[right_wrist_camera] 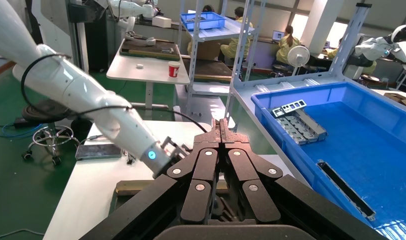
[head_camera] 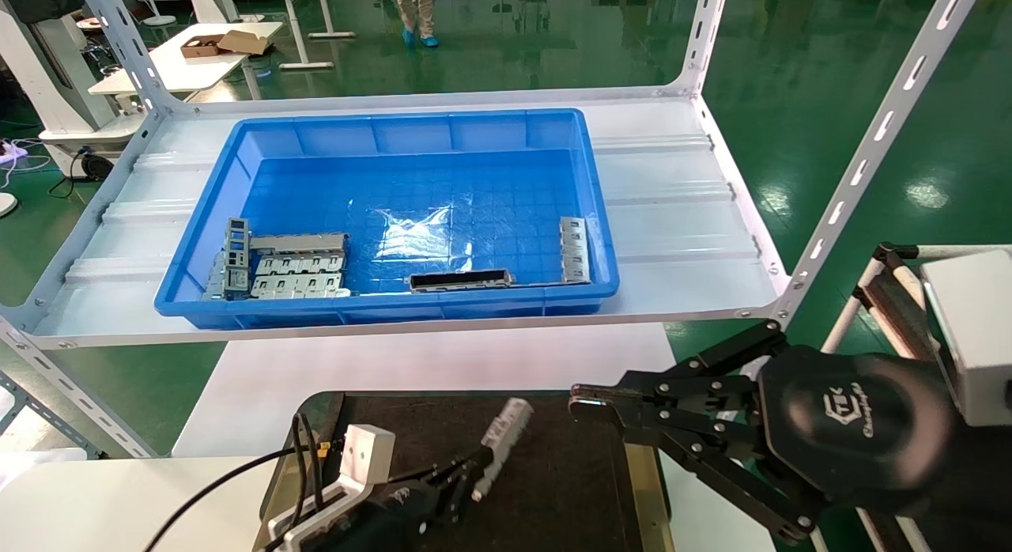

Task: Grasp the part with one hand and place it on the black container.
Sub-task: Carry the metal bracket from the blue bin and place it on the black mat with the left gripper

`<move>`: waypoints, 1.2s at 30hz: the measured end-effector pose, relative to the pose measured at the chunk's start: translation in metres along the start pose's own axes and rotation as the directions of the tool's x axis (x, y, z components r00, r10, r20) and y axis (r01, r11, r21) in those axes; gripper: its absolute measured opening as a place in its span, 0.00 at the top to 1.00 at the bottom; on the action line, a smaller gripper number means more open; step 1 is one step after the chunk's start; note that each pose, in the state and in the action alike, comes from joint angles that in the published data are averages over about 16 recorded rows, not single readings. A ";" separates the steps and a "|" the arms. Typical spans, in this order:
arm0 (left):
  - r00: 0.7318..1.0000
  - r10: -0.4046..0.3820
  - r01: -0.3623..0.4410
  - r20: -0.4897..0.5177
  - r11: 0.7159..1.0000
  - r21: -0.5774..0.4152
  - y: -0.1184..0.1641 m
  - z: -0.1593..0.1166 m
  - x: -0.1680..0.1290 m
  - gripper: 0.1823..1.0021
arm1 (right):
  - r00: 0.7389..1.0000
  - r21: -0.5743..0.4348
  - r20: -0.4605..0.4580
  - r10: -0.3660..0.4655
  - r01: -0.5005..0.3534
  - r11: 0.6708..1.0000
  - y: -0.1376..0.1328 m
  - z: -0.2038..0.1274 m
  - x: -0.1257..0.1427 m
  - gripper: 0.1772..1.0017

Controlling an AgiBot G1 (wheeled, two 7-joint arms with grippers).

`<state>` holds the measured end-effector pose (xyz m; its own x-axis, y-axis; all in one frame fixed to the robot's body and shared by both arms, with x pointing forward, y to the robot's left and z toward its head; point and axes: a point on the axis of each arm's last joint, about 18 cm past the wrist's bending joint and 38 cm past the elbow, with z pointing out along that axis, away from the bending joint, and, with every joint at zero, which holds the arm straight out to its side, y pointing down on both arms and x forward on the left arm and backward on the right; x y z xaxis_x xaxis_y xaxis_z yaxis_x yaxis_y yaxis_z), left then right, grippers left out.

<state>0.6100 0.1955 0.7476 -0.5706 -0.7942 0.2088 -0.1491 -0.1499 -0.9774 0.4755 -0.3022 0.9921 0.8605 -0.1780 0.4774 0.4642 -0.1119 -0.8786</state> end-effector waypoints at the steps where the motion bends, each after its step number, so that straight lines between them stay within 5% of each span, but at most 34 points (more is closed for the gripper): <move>1: 1.000 -0.010 0.010 0.026 1.000 0.007 0.003 0.004 0.000 0.99 | 1.000 0.000 0.000 0.000 0.000 1.000 0.000 0.000 0.000 0.98; 16: 0.930 -0.128 0.123 0.344 0.992 0.036 0.044 0.059 0.009 0.99 | 1.000 0.000 0.000 0.000 0.000 1.000 0.000 0.000 0.000 0.98; 36: 0.908 -0.107 0.144 0.404 0.988 -0.062 0.041 0.086 0.033 0.99 | 1.000 0.000 0.000 0.000 0.000 1.000 0.000 0.000 0.000 0.98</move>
<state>0.6547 0.1128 0.7111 -0.1759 -0.9435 0.2809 -0.2796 -0.2257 -0.9332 0.4755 -0.3022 0.9921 0.8605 -0.1780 0.4774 0.4642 -0.1119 -0.8786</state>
